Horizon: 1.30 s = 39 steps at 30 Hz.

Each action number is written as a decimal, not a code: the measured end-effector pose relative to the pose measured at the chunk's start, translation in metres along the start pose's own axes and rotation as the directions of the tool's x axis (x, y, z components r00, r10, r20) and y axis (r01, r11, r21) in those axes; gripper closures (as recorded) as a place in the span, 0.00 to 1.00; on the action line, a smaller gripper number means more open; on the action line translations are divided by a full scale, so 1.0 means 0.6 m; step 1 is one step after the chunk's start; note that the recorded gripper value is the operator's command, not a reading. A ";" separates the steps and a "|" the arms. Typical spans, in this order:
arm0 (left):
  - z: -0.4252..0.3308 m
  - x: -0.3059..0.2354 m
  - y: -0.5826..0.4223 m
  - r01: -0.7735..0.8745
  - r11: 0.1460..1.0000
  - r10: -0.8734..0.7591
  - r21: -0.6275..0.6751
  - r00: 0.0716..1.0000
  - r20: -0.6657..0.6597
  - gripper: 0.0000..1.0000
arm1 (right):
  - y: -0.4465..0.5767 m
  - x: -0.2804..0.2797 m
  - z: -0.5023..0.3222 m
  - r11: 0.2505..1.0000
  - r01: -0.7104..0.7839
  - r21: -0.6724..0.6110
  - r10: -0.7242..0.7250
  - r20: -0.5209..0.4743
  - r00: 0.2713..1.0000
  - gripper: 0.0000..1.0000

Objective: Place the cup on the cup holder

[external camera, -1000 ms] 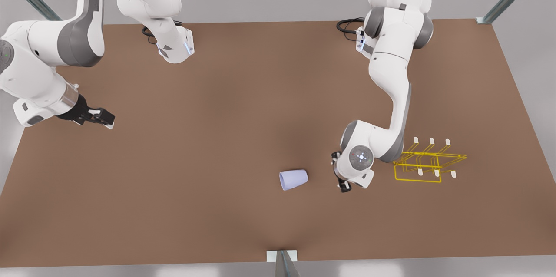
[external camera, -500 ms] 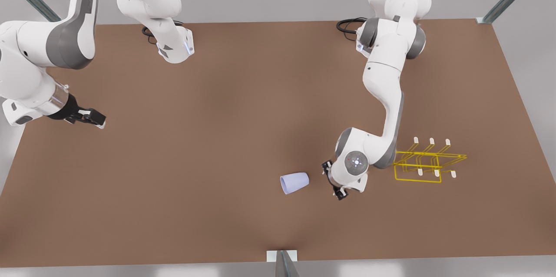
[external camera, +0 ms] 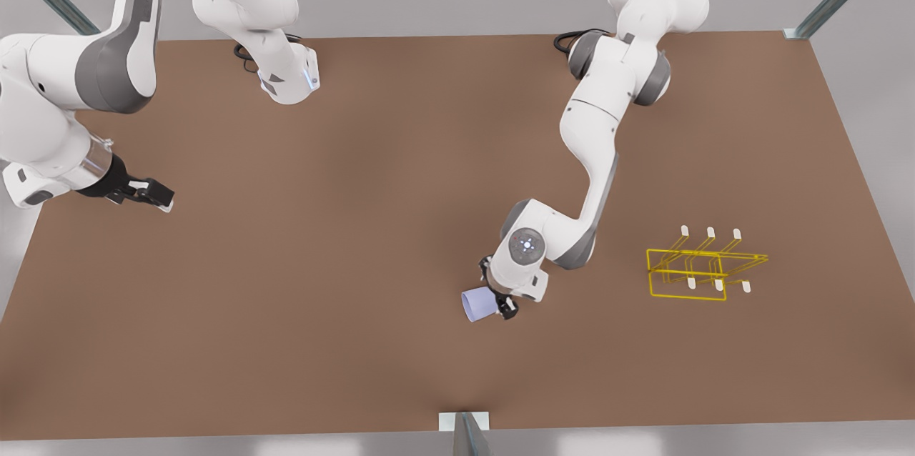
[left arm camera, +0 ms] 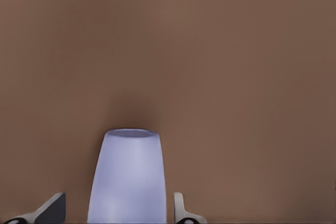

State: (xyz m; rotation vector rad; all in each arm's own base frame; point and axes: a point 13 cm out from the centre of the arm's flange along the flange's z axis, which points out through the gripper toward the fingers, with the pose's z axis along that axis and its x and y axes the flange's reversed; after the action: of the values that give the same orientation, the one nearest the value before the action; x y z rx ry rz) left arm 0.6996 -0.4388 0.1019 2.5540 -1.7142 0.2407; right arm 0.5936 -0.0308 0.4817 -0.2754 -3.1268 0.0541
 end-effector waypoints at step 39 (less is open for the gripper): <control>0.106 0.013 -0.001 0.100 0.994 -0.095 0.044 0.991 -0.093 0.24 | -0.002 -0.010 0.013 1.000 -0.008 0.006 0.008 -0.026 1.000 0.00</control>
State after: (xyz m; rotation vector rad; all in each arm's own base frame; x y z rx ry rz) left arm 0.7091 -0.4541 0.0407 2.6082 -1.5665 0.3909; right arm 0.5995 -0.0336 0.4739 -0.2859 -3.0989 0.0593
